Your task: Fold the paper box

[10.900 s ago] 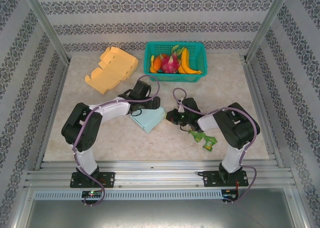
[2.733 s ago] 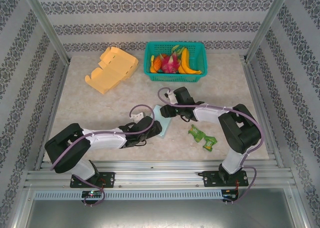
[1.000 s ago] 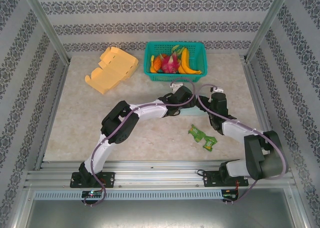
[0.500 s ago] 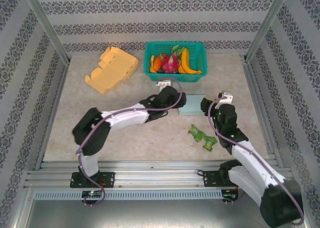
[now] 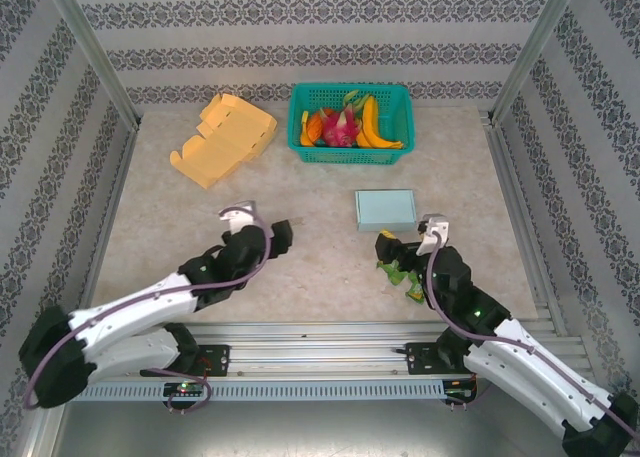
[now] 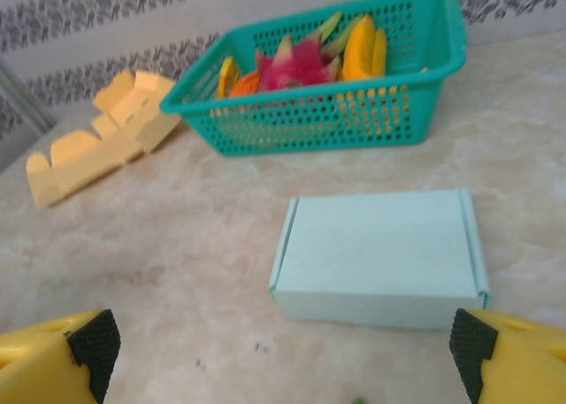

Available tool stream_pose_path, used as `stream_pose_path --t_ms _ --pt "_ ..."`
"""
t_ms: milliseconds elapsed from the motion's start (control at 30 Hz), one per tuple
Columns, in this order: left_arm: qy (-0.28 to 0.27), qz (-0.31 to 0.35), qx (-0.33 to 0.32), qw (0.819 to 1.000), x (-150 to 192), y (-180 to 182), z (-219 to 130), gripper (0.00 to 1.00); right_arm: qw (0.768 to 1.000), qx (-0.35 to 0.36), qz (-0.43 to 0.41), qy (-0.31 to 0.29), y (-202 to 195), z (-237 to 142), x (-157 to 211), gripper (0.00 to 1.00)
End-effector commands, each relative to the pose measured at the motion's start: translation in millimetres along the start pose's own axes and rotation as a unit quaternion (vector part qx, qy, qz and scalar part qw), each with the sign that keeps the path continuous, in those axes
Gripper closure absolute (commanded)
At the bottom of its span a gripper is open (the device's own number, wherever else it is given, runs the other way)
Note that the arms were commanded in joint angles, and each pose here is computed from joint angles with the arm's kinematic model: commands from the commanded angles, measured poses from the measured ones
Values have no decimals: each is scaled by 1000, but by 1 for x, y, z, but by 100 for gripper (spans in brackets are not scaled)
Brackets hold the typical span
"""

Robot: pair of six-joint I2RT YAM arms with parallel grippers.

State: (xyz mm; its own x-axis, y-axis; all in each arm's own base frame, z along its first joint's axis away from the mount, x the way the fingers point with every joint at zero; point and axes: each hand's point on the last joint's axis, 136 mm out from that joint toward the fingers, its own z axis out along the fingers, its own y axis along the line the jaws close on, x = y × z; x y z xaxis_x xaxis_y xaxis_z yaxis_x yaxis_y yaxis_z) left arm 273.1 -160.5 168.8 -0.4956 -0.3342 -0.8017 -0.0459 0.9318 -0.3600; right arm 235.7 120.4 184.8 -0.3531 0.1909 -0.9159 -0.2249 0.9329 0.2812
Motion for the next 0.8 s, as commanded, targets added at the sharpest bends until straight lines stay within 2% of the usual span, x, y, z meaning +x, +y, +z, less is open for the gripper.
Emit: stream_pose_path --t_ms 0,233,400,567,633,767 --pt "-39 7 -87 995 -6 54 -23 4 999 23 -29 8 1 -5 -1 2" --pt "-125 8 -190 974 -25 124 -66 3 998 -16 -58 36 44 -8 -14 2" --pt "-165 20 -240 956 -43 137 -58 2 990 -68 -108 53 86 -7 -46 2" --pt "-115 -74 -262 955 -74 159 -15 2 971 -75 -226 -19 108 -6 -100 2" --pt "-101 -106 -261 954 -84 167 1 2 974 -83 -205 -50 108 -2 -108 2" --pt "-23 -194 -236 952 -83 192 55 5 986 -129 -83 -63 89 16 -97 2"
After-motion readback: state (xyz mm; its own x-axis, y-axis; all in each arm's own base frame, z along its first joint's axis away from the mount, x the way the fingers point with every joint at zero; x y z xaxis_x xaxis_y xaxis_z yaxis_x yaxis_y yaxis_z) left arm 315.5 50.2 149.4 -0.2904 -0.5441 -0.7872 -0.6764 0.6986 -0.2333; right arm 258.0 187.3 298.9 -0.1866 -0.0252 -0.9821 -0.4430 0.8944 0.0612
